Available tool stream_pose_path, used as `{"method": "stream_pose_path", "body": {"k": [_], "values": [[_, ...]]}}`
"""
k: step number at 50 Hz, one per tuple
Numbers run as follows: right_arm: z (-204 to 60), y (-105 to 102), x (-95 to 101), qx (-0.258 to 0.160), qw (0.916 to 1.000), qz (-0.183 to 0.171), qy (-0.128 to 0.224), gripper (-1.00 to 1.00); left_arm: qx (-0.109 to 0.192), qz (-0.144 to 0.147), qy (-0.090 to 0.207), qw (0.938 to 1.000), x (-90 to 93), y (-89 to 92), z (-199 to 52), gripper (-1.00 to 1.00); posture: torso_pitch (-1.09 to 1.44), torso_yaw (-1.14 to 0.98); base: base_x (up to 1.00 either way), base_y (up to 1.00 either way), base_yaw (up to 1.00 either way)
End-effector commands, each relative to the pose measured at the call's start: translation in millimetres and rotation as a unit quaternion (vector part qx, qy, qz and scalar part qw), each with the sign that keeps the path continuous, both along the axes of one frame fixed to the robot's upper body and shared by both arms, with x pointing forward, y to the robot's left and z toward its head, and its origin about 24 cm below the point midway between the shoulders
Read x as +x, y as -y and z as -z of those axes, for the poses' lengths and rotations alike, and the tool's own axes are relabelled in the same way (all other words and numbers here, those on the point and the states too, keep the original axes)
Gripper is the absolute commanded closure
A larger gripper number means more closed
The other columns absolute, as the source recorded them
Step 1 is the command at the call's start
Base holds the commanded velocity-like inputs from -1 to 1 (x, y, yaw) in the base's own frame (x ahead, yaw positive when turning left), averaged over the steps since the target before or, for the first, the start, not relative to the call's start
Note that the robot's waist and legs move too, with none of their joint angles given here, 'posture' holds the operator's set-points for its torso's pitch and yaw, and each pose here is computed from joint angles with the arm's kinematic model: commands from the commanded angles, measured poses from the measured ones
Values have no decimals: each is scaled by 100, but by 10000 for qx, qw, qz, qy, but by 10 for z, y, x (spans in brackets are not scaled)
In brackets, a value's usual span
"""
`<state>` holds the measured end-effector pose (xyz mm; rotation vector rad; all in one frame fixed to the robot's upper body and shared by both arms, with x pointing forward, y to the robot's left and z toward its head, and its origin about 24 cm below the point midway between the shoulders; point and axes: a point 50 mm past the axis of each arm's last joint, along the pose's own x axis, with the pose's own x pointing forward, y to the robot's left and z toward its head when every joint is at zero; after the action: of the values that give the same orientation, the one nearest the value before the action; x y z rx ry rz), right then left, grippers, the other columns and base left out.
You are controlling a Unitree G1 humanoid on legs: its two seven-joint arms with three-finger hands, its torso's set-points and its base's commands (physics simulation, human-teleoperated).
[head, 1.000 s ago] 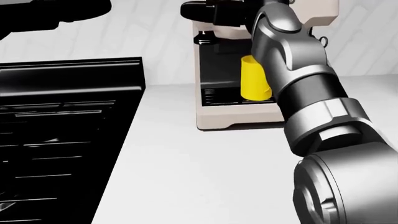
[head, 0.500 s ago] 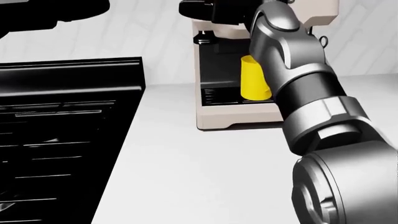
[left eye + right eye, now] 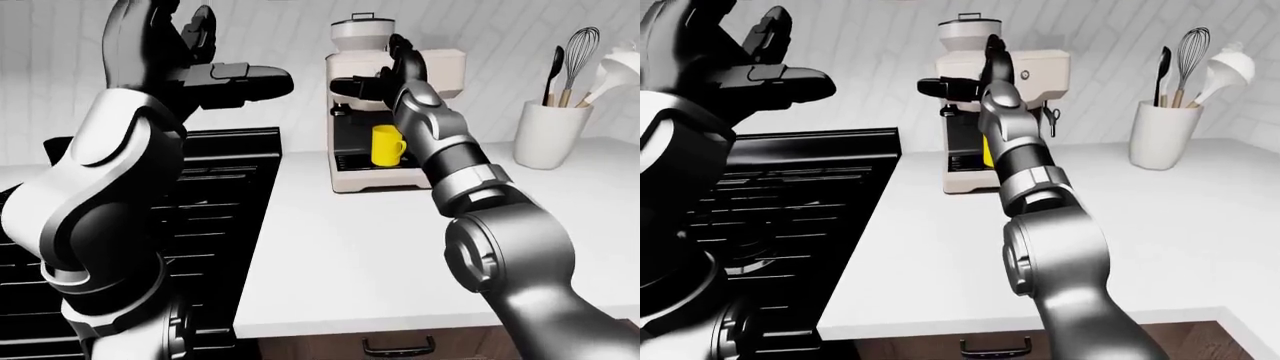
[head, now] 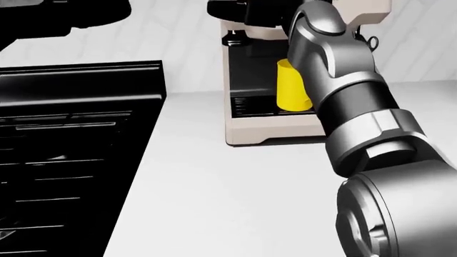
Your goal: Press the button on the coffee machine to serve coffee.
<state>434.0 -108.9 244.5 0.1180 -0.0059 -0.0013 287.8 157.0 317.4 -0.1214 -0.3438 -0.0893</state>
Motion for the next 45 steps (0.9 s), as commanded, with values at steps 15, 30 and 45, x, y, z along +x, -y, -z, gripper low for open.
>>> {"method": "stream_pose_path", "body": {"k": [15, 30, 45], "values": [[-356, -31, -22, 27, 9982, -34, 604, -100, -63, -31, 224, 9997, -38, -19, -117, -100, -49, 0, 0, 0, 0], [-312, -15, -17, 51, 9983, -9, 579, -100, -118, 9, 335, 9994, -52, -6, -138, -100, -42, 0, 0, 0, 0], [-312, 5, -14, 63, 9983, 32, 580, -100, -163, -119, 459, 9987, -63, -38, -162, -100, -38, 0, 0, 0, 0]]}}
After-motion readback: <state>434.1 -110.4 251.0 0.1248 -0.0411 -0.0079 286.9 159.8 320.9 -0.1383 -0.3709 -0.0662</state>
